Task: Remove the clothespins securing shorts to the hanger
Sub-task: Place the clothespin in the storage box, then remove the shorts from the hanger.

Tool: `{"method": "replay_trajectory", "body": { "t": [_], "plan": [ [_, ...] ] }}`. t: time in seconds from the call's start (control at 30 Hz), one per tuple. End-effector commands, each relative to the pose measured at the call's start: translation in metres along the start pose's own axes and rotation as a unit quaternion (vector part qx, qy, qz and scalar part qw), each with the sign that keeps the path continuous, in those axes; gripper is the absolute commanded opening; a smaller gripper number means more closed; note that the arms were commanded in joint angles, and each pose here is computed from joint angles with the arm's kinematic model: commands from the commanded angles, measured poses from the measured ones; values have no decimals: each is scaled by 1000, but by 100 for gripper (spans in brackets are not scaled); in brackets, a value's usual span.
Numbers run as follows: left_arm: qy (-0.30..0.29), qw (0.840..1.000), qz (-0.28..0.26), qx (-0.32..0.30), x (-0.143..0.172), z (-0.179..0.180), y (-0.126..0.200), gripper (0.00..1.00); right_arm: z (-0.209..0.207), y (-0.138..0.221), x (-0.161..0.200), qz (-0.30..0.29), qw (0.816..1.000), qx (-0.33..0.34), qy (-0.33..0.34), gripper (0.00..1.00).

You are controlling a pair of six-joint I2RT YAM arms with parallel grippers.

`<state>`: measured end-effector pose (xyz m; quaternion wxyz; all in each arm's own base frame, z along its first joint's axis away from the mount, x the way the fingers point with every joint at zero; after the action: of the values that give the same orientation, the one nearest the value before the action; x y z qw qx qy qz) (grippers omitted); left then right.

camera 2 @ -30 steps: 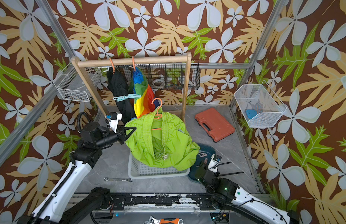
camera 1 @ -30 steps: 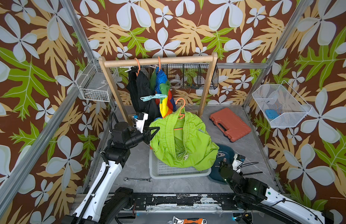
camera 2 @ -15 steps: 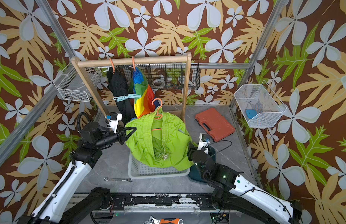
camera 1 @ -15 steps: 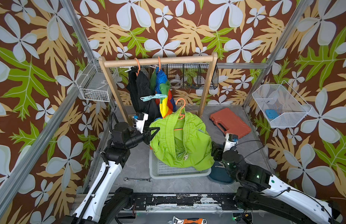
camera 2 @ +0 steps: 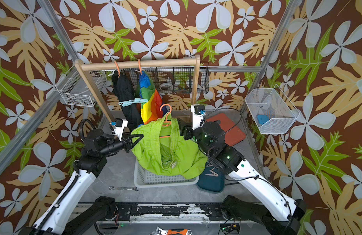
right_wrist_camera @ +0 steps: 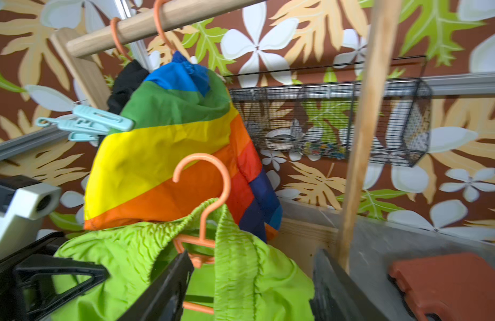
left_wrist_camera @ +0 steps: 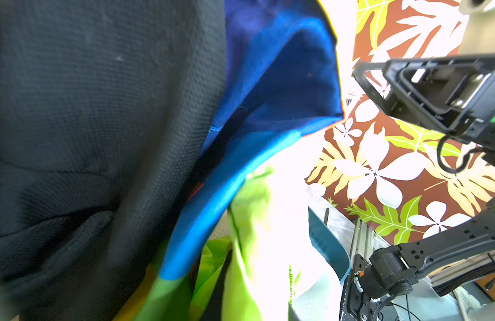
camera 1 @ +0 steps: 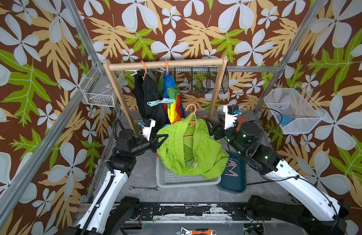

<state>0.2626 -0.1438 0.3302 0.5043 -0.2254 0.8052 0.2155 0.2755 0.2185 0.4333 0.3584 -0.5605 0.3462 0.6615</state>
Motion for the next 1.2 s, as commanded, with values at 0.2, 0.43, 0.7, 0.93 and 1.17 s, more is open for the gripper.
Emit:
{"method": "replay_trajectory", "body": {
  "t": [0.2, 0.43, 0.7, 0.93, 1.17],
  "plan": [
    [-27, 999, -28, 22, -14, -10, 2, 0, 19, -23, -15, -26, 997, -75, -9, 68],
    [-31, 999, -30, 26, -14, -11, 3, 0, -3, -34, -14, -28, 994, -89, -52, 67],
    [-32, 999, -30, 27, -14, -12, 3, 0, 6, -49, -7, -19, 991, -117, -68, 65],
    [-34, 998, -32, 33, -14, -15, 4, 0, 6, -60, -9, -19, 992, -113, -56, 61],
    [-38, 998, -35, 37, -14, -18, 6, 0, 9, -75, -2, -9, 991, -122, -58, 46]
  ]
}}
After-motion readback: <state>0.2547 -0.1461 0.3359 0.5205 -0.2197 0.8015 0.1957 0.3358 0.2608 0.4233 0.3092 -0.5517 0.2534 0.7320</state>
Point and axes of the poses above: each gripper's point midway between its finger pads, its own y axis back along the fingers, its own z axis along the line the jaws close on, x = y × z, the point moved 3 cm from there along y, back along the fingers, and after that the axes turned 1 degree about y, right-handed, at the moved point
